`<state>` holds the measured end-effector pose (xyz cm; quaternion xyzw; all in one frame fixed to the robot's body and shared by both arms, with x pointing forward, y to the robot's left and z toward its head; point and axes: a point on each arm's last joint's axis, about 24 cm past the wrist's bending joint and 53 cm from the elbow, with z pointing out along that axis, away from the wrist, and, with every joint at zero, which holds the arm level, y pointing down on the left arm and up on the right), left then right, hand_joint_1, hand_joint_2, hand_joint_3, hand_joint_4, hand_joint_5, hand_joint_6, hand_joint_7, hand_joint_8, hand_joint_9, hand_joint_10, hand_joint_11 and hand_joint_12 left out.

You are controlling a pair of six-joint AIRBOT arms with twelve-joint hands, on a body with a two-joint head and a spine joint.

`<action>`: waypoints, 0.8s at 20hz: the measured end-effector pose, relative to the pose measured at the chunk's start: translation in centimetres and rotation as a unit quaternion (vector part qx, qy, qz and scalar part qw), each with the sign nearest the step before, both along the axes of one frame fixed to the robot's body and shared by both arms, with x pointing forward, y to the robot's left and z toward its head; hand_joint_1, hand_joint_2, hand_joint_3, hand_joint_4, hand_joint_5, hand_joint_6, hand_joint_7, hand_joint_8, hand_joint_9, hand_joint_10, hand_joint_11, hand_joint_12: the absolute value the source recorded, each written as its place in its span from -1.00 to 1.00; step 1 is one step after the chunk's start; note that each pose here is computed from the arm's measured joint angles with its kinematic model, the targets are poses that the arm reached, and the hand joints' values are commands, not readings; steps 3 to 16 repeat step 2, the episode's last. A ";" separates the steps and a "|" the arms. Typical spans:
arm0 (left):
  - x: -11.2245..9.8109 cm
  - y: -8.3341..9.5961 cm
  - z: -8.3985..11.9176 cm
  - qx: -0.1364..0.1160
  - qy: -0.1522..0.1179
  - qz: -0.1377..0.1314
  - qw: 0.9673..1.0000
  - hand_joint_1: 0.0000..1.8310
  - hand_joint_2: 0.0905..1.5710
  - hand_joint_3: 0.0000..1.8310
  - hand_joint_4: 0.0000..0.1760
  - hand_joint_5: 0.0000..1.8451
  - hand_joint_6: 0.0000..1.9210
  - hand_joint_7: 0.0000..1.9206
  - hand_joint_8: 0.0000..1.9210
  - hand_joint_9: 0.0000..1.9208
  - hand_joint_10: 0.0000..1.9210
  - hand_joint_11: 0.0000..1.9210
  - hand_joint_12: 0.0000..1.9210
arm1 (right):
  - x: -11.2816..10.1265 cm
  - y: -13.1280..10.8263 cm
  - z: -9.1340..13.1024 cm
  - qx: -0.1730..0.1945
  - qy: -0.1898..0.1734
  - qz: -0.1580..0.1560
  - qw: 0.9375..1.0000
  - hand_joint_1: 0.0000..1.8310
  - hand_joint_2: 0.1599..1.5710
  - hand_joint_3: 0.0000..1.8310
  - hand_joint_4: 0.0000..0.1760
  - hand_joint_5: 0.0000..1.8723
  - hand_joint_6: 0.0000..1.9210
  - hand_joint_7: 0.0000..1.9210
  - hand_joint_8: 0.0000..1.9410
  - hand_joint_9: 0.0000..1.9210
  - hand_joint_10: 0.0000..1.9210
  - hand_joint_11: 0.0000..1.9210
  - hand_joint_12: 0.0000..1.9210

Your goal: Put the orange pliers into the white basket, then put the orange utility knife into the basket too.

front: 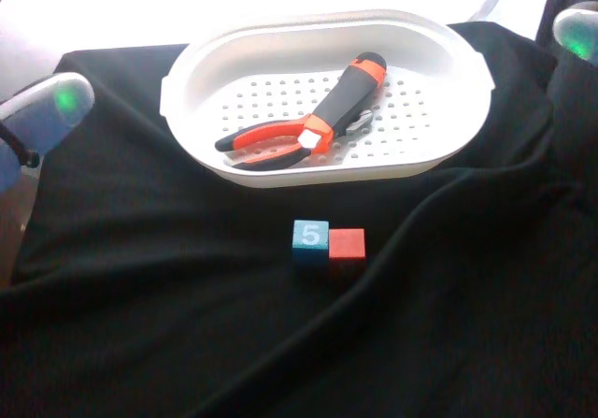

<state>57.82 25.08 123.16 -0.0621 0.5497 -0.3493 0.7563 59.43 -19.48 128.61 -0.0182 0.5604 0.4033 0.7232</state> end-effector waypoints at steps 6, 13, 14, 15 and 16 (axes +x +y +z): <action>-0.1 0.0 0.4 0.007 -0.005 -0.002 1.000 -0.99 0.36 -1.00 1.00 -1.00 -1.00 -1.00 -1.00 -1.00 -1.00 -1.00 -1.00 | -0.5 -0.6 0.3 0.005 -0.005 -0.006 1.000 -0.76 0.30 -1.00 0.05 -1.00 -1.00 -1.00 -1.00 -1.00 -1.00 -1.00 -1.00; -0.1 0.0 0.4 0.007 -0.005 -0.002 1.000 -0.99 0.36 -1.00 1.00 -1.00 -1.00 -1.00 -1.00 -1.00 -1.00 -1.00 -1.00 | -0.5 -0.6 0.3 0.005 -0.005 -0.006 1.000 -0.76 0.30 -1.00 0.05 -1.00 -1.00 -1.00 -1.00 -1.00 -1.00 -1.00 -1.00; -0.1 0.0 0.4 0.007 -0.005 -0.002 1.000 -0.99 0.36 -1.00 1.00 -1.00 -1.00 -1.00 -1.00 -1.00 -1.00 -1.00 -1.00 | -0.5 -0.6 0.3 0.005 -0.005 -0.006 1.000 -0.76 0.30 -1.00 0.05 -1.00 -1.00 -1.00 -1.00 -1.00 -1.00 -1.00 -1.00; -0.1 0.0 0.4 0.007 -0.005 -0.002 1.000 -0.99 0.36 -1.00 1.00 -1.00 -1.00 -1.00 -1.00 -1.00 -1.00 -1.00 -1.00 | -0.5 -0.6 0.3 0.005 -0.005 -0.006 1.000 -0.76 0.30 -1.00 0.05 -1.00 -1.00 -1.00 -1.00 -1.00 -1.00 -1.00 -1.00; -0.1 0.0 0.4 0.007 -0.005 -0.002 1.000 -0.99 0.36 -1.00 1.00 -1.00 -1.00 -1.00 -1.00 -1.00 -1.00 -1.00 -1.00 | -0.5 -0.6 0.3 0.005 -0.005 -0.006 1.000 -0.76 0.30 -1.00 0.05 -1.00 -1.00 -1.00 -1.00 -1.00 -1.00 -1.00 -1.00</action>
